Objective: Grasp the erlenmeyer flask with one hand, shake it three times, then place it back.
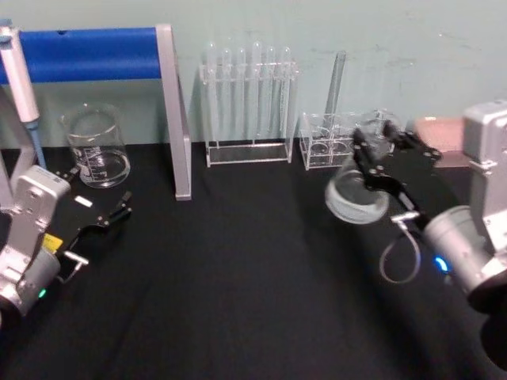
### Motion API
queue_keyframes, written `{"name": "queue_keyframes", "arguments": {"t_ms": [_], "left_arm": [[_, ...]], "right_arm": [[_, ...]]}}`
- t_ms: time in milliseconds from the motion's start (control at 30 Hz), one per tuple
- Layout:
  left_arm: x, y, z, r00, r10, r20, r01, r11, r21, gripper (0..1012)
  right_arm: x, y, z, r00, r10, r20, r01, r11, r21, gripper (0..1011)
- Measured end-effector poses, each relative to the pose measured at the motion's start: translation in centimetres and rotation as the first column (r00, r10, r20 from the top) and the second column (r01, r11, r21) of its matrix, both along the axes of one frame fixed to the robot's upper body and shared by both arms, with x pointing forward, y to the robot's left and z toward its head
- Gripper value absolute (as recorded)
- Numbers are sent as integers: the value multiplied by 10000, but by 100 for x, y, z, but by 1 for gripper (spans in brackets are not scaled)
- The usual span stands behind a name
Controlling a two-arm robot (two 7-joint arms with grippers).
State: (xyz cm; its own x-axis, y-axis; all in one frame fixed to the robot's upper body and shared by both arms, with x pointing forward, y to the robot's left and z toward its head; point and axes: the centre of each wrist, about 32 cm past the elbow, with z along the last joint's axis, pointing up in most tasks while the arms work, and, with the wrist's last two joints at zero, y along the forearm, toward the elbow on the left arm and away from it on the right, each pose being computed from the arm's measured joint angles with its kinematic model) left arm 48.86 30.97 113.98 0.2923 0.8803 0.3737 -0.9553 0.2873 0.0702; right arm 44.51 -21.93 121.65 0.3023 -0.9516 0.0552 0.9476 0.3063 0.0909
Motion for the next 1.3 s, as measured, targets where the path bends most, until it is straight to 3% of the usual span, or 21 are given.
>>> {"name": "queue_keyframes", "arguments": {"t_ms": [267,533,800,967,1067,1300], "left_arm": [[0,0,0,10000,-1,-1,1,10000,0,1001],[0,0,0,10000,0,0,0,10000,0,1001],[0,0,0,10000,0,-1,0,10000,0,1001],[0,0,0,10000,0,0,0,10000,0,1001],[0,0,0,10000,0,-1,0,10000,0,1001],[0,0,0,10000,1,-1,-1,10000,1,1001]], "right_arm": [[-161,-162,8,9936,-1129,-50,1129,9936,-39,456],[-161,-173,7,9944,-1052,-37,1052,9944,19,456],[-12,-38,5,9999,132,57,-132,9999,-8,456],[100,100,0,9928,1195,43,-1195,9928,-51,456],[203,228,-2,9773,2116,32,-2116,9773,-99,457],[354,423,-11,9405,3399,-28,-3399,9404,-135,456]]}}
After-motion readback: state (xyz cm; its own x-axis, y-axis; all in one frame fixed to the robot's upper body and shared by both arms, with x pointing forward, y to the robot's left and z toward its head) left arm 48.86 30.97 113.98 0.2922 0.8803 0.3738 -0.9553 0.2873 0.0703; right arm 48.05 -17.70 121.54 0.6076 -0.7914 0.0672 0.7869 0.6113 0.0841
